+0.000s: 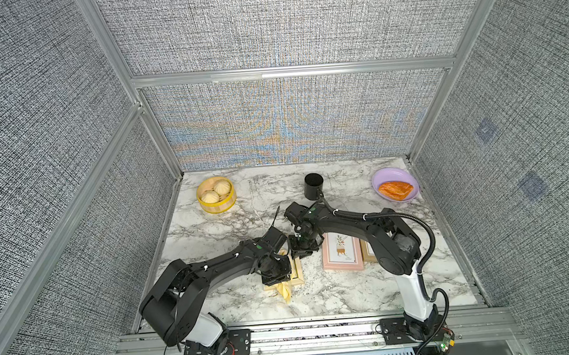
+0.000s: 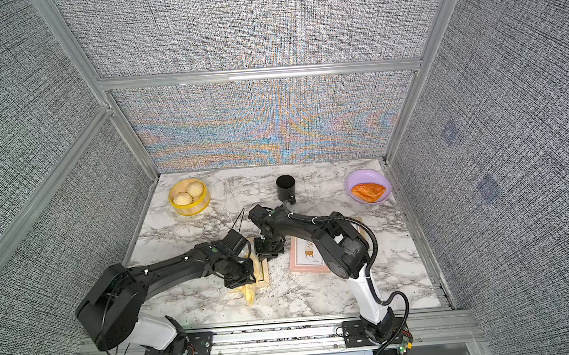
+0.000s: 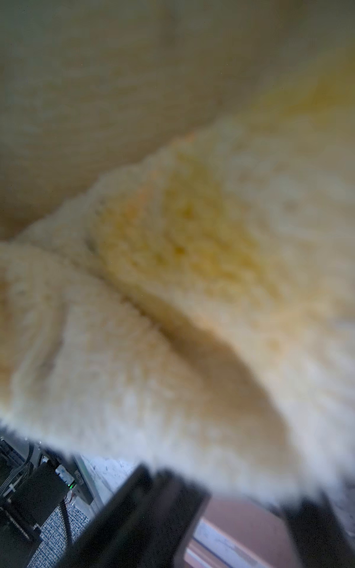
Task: Wipe the picture frame with a cloth
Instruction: Wipe the dirt from the picture frame.
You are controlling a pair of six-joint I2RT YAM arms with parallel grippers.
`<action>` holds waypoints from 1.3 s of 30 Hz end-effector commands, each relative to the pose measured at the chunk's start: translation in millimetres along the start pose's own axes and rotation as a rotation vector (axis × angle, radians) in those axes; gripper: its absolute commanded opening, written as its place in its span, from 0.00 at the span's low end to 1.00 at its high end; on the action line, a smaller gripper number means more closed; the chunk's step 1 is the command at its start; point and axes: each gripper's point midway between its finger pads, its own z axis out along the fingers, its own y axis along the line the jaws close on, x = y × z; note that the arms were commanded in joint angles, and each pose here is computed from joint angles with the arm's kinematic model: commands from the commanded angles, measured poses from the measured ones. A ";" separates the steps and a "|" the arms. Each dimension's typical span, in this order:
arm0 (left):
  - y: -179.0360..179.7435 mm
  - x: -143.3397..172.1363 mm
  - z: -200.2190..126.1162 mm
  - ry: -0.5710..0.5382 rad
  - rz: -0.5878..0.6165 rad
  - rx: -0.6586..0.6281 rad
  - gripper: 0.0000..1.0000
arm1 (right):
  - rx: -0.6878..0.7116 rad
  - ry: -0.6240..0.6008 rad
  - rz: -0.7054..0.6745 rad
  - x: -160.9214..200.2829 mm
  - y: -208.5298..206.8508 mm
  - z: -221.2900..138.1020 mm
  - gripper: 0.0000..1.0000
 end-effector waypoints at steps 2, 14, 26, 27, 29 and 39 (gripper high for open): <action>34.1 -23.8 -5.5 -0.083 0.028 -0.210 0.00 | 0.174 -0.027 0.022 -5.5 -39.9 13.1 0.02; 47.3 -92.7 -31.0 -0.171 0.030 -0.258 0.00 | 0.168 -0.026 0.020 -7.7 -40.3 13.6 0.02; -2.3 -65.5 3.1 -0.071 0.085 -0.118 0.00 | 0.169 -0.034 0.035 -9.5 -43.7 11.9 0.03; 6.1 -63.1 0.3 -0.083 0.075 -0.143 0.00 | 0.170 -0.035 0.037 -9.4 -43.8 11.6 0.03; 22.3 -61.5 -10.0 -0.110 0.062 -0.191 0.00 | 0.172 -0.037 0.038 -10.0 -44.5 11.2 0.03; 55.3 -89.6 -99.0 -0.290 0.031 -0.274 0.00 | 0.177 -0.053 0.038 -16.4 -45.5 1.5 0.03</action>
